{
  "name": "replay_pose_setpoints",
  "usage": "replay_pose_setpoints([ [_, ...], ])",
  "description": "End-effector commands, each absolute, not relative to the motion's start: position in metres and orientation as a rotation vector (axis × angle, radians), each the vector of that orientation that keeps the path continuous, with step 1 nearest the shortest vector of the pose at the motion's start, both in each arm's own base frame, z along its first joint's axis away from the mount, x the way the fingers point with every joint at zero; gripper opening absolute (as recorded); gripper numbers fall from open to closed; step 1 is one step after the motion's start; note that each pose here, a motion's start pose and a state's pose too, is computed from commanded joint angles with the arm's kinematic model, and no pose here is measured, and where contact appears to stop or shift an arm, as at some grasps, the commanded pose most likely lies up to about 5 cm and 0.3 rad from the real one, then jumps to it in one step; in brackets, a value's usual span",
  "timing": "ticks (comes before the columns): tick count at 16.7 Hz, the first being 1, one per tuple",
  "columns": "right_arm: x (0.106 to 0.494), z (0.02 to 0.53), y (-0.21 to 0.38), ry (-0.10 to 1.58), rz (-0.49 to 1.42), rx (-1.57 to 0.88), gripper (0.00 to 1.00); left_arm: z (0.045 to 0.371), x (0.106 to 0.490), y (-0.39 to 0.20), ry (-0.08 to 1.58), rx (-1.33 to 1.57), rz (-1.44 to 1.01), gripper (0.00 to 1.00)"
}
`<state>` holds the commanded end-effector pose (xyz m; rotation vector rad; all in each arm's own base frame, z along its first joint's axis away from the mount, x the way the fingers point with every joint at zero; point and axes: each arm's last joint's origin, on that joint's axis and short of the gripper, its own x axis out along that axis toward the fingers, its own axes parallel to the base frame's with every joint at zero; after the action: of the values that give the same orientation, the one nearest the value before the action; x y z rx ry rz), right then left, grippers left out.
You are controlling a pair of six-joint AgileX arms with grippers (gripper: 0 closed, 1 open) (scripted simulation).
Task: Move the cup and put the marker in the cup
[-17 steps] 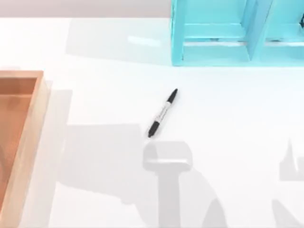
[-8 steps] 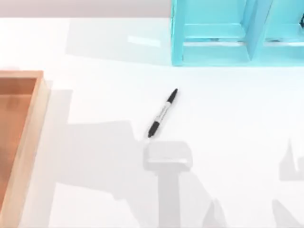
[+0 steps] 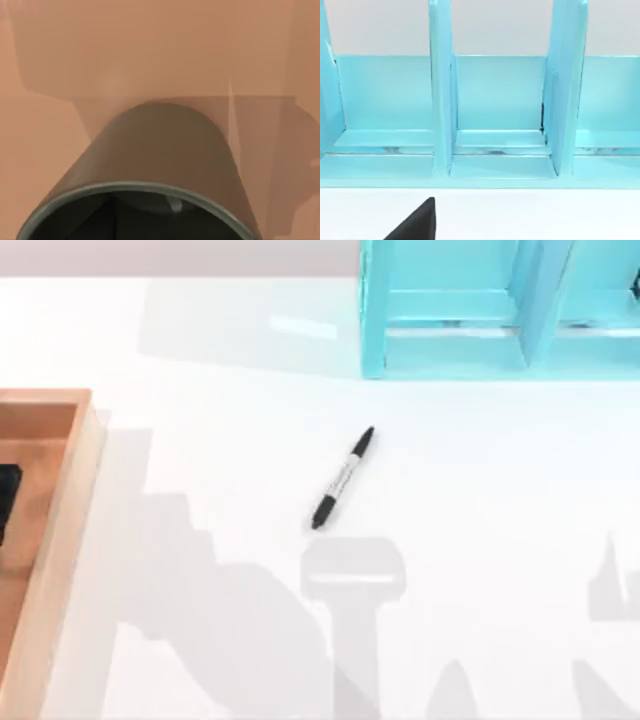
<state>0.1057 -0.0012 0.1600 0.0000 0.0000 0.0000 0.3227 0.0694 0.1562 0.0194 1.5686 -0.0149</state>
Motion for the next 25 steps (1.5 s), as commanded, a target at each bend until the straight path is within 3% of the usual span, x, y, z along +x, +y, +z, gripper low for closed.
replay_pose_setpoints([
  [5,0.1057,0.1600,-0.0012,0.000,0.000,0.000,1.00,0.1485,0.3211,0.0691,1.572,0.019,-0.016,1.00],
  [18,0.1057,0.1600,-0.0012,0.000,0.000,0.000,1.00,0.1485,0.3211,0.0691,1.572,0.019,-0.016,0.02],
  [25,0.1057,0.1600,-0.0012,0.000,0.000,0.000,1.00,0.1485,0.3211,0.0691,1.572,0.019,-0.016,0.00],
])
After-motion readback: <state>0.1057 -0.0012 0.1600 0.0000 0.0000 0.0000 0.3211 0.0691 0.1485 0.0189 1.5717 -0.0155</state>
